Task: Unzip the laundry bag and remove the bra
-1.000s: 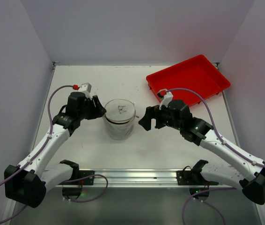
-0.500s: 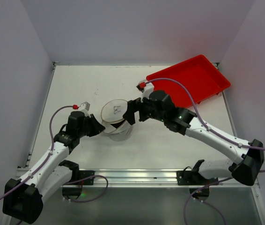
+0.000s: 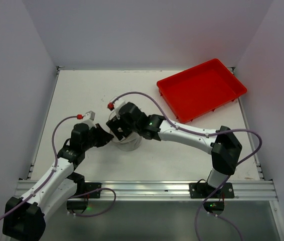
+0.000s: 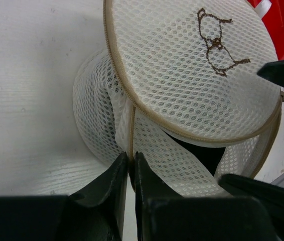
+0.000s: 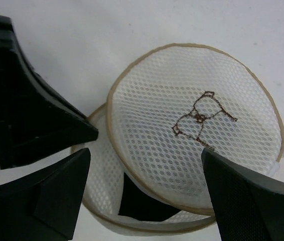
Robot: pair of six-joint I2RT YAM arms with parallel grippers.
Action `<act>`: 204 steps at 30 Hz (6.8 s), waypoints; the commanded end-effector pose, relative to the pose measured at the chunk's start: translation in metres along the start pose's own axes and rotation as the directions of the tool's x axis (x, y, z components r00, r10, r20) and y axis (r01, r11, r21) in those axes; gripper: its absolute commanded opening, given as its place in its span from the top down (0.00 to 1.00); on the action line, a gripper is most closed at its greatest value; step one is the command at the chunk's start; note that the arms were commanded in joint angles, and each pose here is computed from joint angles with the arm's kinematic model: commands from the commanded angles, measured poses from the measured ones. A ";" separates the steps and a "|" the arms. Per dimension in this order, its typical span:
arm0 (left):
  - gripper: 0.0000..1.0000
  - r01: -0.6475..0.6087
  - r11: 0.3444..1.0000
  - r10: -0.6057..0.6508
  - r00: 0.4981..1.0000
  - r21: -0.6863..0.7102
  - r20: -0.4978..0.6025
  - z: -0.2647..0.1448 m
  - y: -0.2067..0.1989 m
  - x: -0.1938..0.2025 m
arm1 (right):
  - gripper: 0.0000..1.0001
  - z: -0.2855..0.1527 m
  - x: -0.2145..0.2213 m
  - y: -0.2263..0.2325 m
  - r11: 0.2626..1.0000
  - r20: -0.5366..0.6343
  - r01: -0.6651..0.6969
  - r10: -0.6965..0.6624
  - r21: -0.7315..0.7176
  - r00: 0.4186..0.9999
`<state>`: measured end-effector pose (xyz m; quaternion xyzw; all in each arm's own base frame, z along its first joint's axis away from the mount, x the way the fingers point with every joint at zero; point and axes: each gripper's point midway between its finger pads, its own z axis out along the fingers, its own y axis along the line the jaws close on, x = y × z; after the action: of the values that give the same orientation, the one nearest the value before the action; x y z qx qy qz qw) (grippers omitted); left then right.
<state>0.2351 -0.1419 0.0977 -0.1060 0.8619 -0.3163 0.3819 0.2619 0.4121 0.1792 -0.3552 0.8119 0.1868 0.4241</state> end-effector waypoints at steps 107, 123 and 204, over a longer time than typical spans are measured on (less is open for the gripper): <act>1.00 -0.188 0.980 0.185 0.982 -0.072 -0.045 -0.012 -0.012 -0.033 | 0.47 0.036 0.049 0.012 0.791 -0.070 -0.612 0.612 0.026 0.788; 1.00 -0.187 0.971 0.185 0.982 -0.151 -0.032 -0.006 -0.002 -0.044 | 1.00 -0.073 -0.042 0.034 0.893 0.124 -0.300 0.358 -0.337 0.926; 1.00 -0.178 0.972 0.163 0.981 -0.152 -0.103 0.009 0.007 -0.029 | 0.13 -0.141 -0.036 -0.303 0.659 0.373 -0.729 0.639 0.184 0.672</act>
<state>0.2465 -0.1211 0.0839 -0.0628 0.9201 -0.2021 0.3295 0.4684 0.0606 0.2887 0.2184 0.8044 0.1821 0.5216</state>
